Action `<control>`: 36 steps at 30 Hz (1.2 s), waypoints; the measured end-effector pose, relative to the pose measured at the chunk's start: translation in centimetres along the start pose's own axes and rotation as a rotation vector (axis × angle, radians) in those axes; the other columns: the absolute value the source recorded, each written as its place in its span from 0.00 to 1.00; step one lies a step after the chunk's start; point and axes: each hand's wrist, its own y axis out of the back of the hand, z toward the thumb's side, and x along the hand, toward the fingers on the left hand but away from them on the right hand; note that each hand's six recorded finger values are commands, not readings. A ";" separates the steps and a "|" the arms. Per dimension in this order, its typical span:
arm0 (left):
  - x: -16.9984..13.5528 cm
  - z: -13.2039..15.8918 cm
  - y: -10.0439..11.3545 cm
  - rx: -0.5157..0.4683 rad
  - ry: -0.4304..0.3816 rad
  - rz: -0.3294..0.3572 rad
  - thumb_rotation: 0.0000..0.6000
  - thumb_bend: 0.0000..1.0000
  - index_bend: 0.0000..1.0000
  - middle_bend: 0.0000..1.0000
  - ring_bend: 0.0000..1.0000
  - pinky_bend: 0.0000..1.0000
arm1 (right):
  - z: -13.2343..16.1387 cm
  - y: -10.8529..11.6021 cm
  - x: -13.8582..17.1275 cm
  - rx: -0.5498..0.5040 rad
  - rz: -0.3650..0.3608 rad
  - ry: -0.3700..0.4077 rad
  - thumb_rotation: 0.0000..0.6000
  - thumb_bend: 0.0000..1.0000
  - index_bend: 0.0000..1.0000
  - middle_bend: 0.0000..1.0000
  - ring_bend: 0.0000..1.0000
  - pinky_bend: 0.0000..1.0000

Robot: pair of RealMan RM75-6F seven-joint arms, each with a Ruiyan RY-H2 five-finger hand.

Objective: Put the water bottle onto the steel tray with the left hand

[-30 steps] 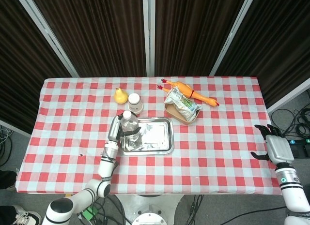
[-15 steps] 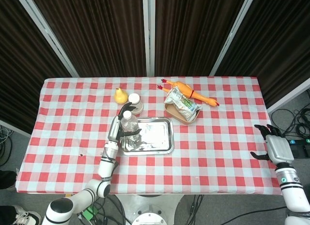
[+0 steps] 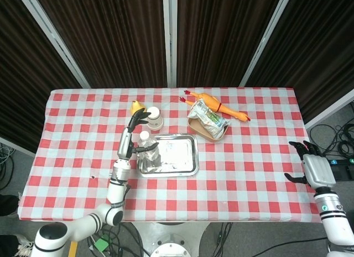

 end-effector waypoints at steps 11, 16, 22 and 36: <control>2.9 7.4 5.5 0.032 -0.097 0.058 1.00 0.00 0.17 0.31 0.23 0.30 | 0.2 0.1 0.4 0.004 -0.008 0.011 1.00 0.12 0.12 0.15 0.00 0.05; 4.5 9.2 11.1 0.262 -0.115 0.086 1.00 0.17 0.27 0.32 0.23 0.30 | 0.6 0.5 0.6 0.000 -0.038 0.037 1.00 0.12 0.12 0.16 0.00 0.05; 4.6 7.5 19.7 0.642 -0.028 0.091 1.00 0.24 0.28 0.32 0.23 0.30 | 1.1 0.8 1.0 -0.005 -0.069 0.068 1.00 0.11 0.12 0.16 0.00 0.05; 0.5 0.4 23.2 1.387 0.140 -0.244 1.00 0.14 0.31 0.28 0.19 0.24 | 0.9 0.6 0.8 0.000 -0.062 0.063 1.00 0.13 0.12 0.16 0.00 0.05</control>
